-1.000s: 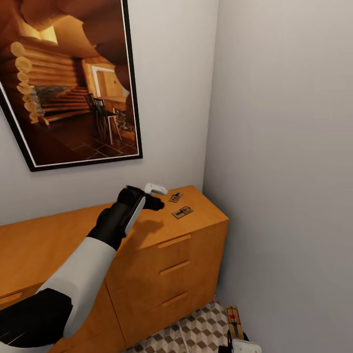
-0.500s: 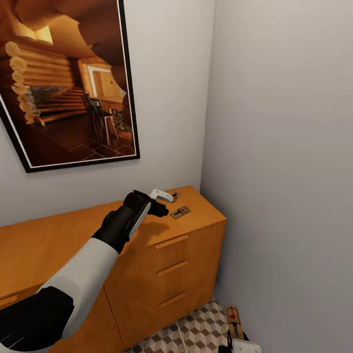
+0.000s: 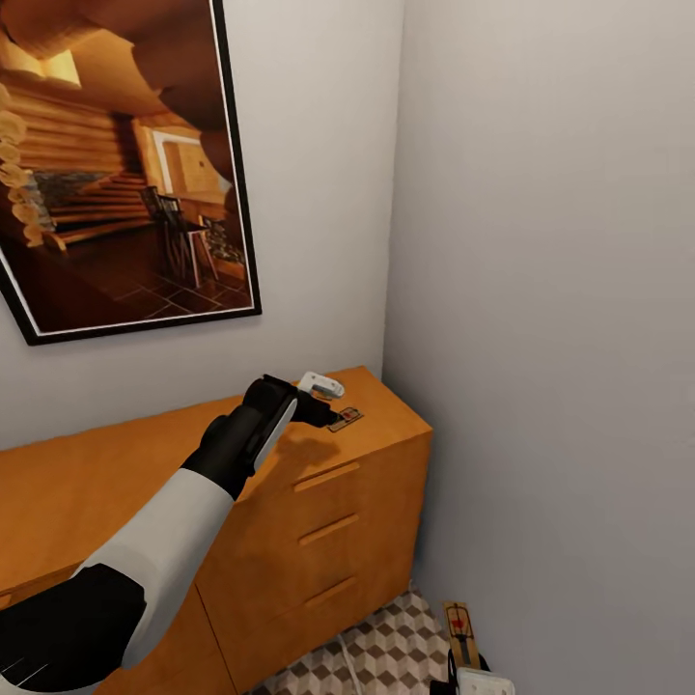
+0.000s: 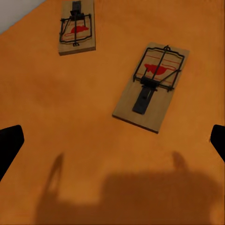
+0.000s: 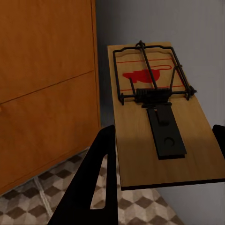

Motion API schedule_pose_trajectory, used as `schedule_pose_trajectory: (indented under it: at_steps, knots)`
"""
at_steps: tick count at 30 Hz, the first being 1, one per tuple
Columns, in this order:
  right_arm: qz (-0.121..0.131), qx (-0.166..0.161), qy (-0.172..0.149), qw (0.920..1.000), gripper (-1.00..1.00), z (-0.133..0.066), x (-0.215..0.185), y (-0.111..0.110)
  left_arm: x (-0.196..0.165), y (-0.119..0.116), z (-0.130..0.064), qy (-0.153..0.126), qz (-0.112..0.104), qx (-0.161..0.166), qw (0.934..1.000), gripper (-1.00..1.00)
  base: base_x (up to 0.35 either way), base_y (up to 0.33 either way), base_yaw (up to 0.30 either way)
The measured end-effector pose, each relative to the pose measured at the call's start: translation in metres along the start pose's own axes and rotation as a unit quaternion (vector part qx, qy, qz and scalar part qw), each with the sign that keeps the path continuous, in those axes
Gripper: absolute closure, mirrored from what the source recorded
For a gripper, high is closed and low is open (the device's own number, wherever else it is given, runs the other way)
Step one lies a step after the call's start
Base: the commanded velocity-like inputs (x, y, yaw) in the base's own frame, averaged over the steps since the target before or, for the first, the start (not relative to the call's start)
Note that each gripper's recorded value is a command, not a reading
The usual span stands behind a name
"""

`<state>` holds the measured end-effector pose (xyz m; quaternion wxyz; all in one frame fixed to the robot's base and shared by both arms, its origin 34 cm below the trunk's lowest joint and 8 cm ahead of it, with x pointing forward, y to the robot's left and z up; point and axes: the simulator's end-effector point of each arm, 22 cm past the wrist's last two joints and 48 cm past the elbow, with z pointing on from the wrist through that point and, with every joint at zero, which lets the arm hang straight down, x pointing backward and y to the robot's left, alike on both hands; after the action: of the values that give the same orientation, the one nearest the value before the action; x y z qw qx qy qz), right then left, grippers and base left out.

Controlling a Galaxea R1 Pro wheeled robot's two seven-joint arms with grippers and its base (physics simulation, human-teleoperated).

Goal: Take the four mousetraps from the cabinet in the bathroom and place them on the bathroom floor. Make sure all four end up on the same floor surface, and ensure that at least two of them are either under or directly next to the same bathroom sink.

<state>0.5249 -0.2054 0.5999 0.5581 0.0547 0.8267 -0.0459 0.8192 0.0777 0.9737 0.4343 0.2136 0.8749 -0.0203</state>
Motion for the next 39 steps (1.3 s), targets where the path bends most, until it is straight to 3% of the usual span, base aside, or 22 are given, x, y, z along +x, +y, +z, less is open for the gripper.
schedule_pose_trajectory:
  at_steps: [13, 20, 31, 39]
  knots:
    - [0.000, 0.000, 0.000, 1.0000, 1.00, 0.000, 0.000, 0.000, -0.003, -0.004, -0.001, -0.003, 0.001, 0.008, 1.0000, -1.00, 0.000, 0.000, -0.004]
    - [0.000, 0.000, 0.000, 1.0000, 1.00, 0.000, 0.000, 0.000, -0.002, -0.022, -0.003, -0.004, 0.001, 0.055, 0.9985, -1.00, 0.000, 0.000, 0.000]
    - [0.000, 0.000, 0.000, 1.0000, 1.00, 0.000, 0.000, 0.000, -0.030, -0.030, -0.043, -0.056, 0.021, 0.145, 0.9876, -1.00, 0.000, 0.000, 0.000]
    - [0.000, 0.000, 0.000, 1.0000, 1.00, 0.000, 0.000, 0.000, -0.034, -0.011, -0.057, -0.070, 0.033, 0.142, 0.9868, -1.00, 0.000, 0.000, 0.000]
